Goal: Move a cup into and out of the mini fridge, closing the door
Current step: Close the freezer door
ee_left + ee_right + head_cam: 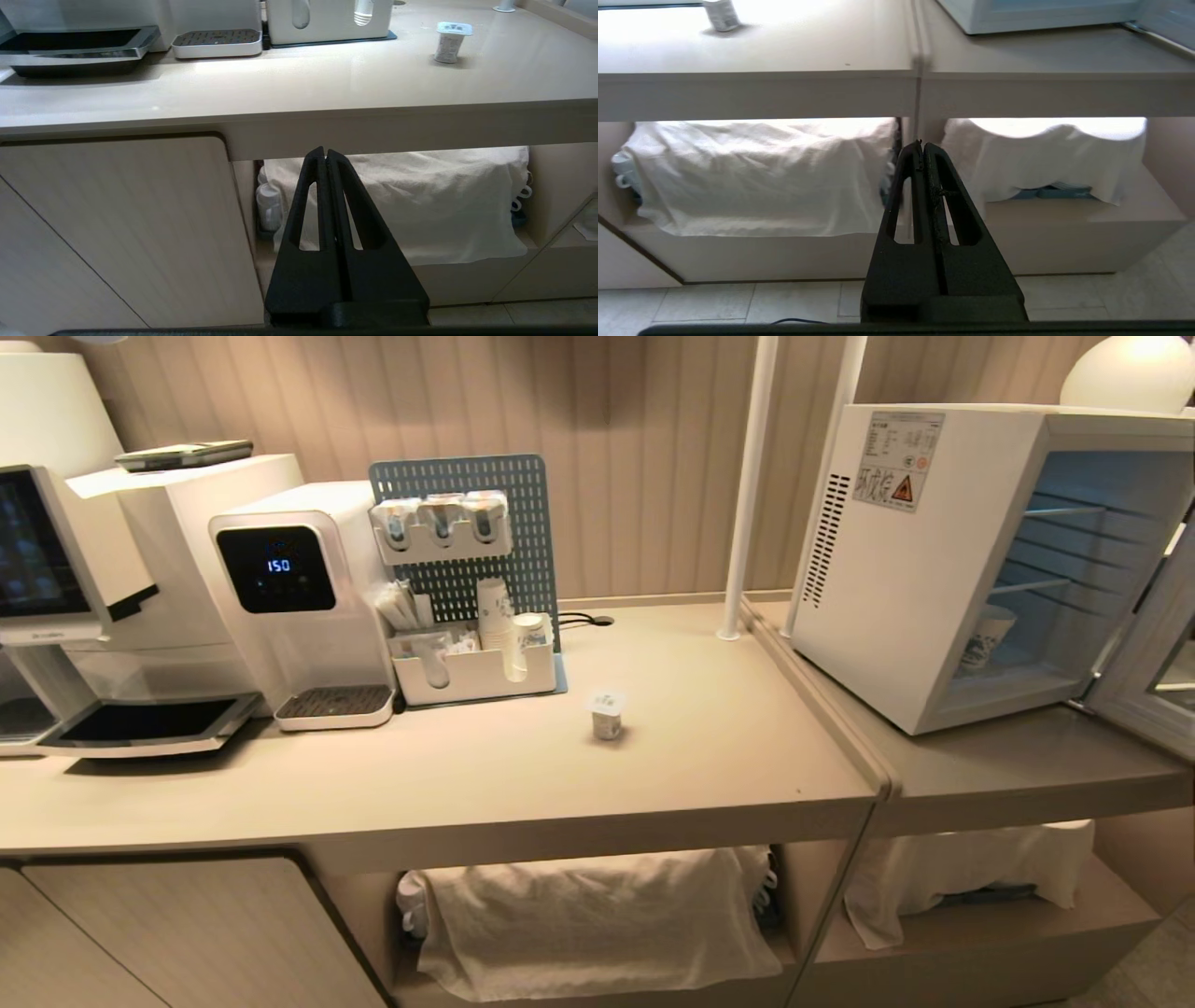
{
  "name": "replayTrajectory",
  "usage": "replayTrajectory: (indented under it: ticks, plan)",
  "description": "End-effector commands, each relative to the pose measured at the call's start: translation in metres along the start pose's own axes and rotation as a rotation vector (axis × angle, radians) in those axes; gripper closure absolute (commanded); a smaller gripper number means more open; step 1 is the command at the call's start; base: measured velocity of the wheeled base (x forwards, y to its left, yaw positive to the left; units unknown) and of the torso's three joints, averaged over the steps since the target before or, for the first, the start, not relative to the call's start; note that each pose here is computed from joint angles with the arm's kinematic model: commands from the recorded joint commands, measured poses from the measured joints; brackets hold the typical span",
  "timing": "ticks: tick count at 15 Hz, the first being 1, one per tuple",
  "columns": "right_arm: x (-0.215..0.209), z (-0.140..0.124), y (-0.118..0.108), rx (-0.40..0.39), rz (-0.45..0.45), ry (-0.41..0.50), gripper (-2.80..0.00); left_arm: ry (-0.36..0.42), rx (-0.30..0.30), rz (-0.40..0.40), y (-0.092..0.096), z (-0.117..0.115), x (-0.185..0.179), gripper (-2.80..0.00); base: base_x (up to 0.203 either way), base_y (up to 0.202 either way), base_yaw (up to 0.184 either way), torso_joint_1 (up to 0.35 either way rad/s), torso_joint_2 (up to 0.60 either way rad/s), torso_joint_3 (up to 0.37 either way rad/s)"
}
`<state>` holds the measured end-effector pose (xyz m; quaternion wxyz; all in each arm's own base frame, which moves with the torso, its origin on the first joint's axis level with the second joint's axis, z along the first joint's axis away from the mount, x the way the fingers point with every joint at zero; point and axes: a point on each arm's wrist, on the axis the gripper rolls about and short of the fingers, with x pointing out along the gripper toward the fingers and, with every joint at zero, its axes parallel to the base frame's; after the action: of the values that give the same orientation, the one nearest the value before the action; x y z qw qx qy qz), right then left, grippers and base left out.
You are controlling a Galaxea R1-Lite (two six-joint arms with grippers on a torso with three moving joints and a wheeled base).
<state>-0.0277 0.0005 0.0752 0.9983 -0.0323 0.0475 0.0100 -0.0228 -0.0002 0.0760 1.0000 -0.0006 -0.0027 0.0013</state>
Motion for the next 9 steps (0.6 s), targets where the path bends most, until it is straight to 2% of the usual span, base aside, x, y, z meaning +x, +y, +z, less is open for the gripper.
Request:
replayTrajectory:
  ticks: [1, 9]
  plan:
    - [0.0001, 0.0000, 0.0000, 0.000, 0.002, 0.003, 0.00, 0.002, -0.002, 0.000, 0.0000, -0.0003, 0.0002, 0.00, 0.000, -0.194, -0.002, 0.004, 0.00, 0.001]
    - [0.0008, 0.0004, 0.0000, 0.000, 0.003, 0.021, 0.00, 0.002, 0.000, 0.000, 0.0000, -0.0003, 0.0002, 0.00, 0.000, -0.194, -0.002, 0.002, 0.00, 0.002]
